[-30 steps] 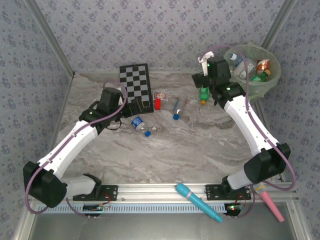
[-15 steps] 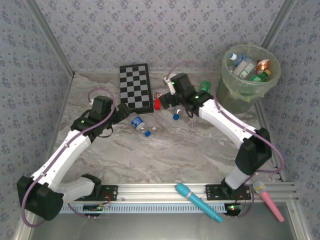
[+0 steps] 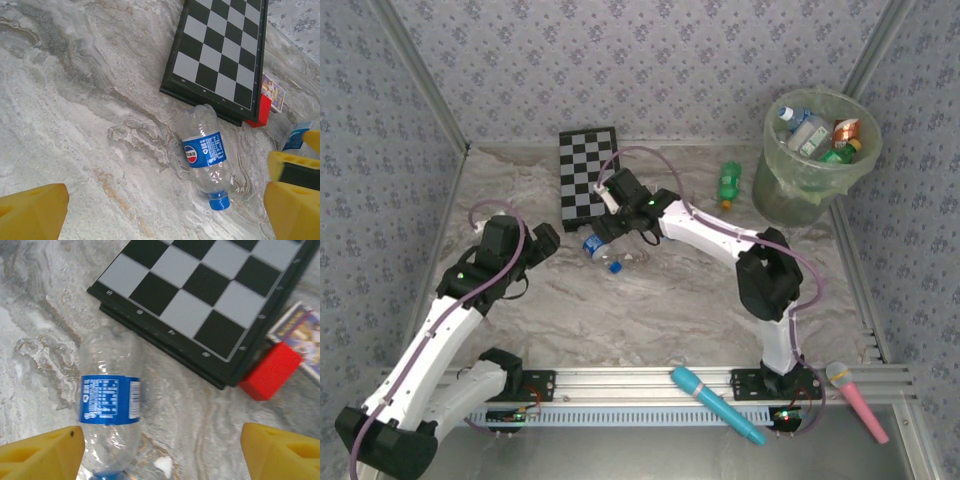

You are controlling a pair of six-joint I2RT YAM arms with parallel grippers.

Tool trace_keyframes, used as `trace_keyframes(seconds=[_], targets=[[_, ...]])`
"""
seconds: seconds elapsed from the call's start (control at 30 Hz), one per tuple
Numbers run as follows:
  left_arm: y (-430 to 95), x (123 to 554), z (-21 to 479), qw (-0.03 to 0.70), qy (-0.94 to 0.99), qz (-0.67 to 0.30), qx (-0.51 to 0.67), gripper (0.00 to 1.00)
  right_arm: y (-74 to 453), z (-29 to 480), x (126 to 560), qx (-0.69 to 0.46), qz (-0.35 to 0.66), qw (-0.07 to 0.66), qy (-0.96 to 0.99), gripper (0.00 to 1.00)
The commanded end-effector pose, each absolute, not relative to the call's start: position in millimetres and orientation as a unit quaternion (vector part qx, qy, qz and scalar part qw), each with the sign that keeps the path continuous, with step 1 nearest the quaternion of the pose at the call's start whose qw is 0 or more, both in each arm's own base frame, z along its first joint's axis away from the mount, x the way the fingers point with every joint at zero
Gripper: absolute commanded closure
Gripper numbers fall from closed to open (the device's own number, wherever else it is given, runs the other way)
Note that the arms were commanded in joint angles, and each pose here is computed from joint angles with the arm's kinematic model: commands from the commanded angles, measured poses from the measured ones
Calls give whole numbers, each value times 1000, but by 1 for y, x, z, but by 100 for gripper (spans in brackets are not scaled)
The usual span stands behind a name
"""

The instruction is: Put the plastic bottles in the bin

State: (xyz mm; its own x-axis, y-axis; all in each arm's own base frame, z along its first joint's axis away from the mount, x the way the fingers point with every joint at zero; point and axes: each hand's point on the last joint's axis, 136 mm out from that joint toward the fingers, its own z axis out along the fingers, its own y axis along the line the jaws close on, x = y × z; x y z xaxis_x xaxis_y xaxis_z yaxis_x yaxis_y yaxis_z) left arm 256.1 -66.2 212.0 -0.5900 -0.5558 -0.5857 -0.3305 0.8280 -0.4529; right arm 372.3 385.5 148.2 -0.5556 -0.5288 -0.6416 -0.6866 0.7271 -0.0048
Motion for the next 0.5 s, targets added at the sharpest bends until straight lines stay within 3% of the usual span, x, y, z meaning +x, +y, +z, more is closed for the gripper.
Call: trace_keyframes(seconds=[0.0, 0.47], targets=[[-55, 246, 210, 376, 877, -135, -267, 0, 403, 129, 368, -356, 129, 290, 879, 20], [-58, 246, 221, 390, 875, -147, -248, 0, 427, 59, 370, -378, 82, 247, 889, 25]])
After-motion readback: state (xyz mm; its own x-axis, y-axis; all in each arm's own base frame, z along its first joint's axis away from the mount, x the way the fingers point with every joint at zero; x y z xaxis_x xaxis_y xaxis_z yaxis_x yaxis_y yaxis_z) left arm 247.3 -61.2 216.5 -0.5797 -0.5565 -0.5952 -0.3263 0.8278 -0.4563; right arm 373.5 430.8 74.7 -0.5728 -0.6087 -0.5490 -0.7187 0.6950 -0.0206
